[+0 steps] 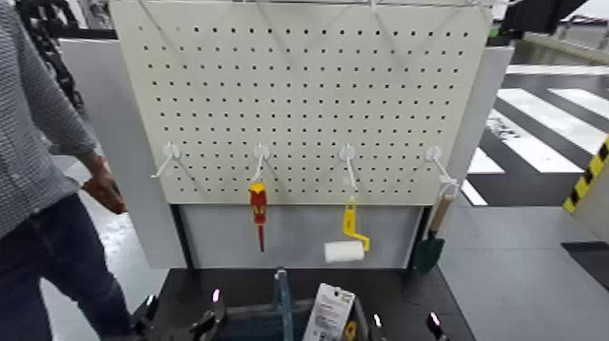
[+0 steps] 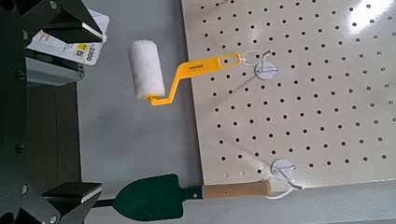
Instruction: Put the red screwdriver into the crate.
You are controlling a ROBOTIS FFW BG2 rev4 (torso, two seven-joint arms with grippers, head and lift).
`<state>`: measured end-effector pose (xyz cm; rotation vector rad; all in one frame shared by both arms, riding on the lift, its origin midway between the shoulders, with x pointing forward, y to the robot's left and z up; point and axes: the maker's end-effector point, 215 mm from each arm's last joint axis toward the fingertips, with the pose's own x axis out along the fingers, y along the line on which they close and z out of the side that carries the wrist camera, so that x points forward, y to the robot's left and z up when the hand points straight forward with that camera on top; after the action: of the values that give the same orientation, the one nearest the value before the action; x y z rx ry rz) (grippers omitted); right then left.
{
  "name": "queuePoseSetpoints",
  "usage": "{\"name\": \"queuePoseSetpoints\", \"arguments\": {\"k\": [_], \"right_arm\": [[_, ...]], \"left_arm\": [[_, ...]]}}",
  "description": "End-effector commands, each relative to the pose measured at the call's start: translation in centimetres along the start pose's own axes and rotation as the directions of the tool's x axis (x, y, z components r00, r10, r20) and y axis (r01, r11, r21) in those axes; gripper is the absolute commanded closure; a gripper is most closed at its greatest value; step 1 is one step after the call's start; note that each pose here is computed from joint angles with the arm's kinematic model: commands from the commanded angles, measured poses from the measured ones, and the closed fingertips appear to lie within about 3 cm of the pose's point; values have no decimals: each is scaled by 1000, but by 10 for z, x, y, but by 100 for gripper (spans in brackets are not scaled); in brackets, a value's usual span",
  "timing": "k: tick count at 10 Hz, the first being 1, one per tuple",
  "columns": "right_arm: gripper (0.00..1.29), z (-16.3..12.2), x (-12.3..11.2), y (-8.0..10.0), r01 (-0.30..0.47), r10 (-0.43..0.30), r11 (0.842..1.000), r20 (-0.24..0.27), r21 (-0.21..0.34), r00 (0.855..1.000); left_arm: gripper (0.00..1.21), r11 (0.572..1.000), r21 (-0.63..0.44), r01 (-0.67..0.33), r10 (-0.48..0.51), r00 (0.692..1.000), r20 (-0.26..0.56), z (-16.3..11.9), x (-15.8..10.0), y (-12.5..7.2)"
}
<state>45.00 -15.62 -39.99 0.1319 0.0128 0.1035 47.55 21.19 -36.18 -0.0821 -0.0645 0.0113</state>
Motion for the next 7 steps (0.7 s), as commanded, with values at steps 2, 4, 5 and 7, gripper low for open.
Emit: {"name": "queuePoseSetpoints", "arguments": {"k": [2,4,5,7], "right_arm": [[17,-1,1,0,-2,2,1000,-2,-2,1000],[17,0,1,0,-3,3,1000,0,-1,1000],[17,0,1,0,-4,4,1000,0,-2,1000],[17,-1,1,0,-3,3,1000,-2,0,1000]], "left_arm": [[11,1000,-3,7,-7,1000,-9,-2,2,-1],[11,1000,-10,20,-21,1000,-14,-3,5,-3],[11,999,-15,33,-33,999,-17,-3,8,-4],[11,997,-17,81,-81,997,-7,6,21,1]]}}
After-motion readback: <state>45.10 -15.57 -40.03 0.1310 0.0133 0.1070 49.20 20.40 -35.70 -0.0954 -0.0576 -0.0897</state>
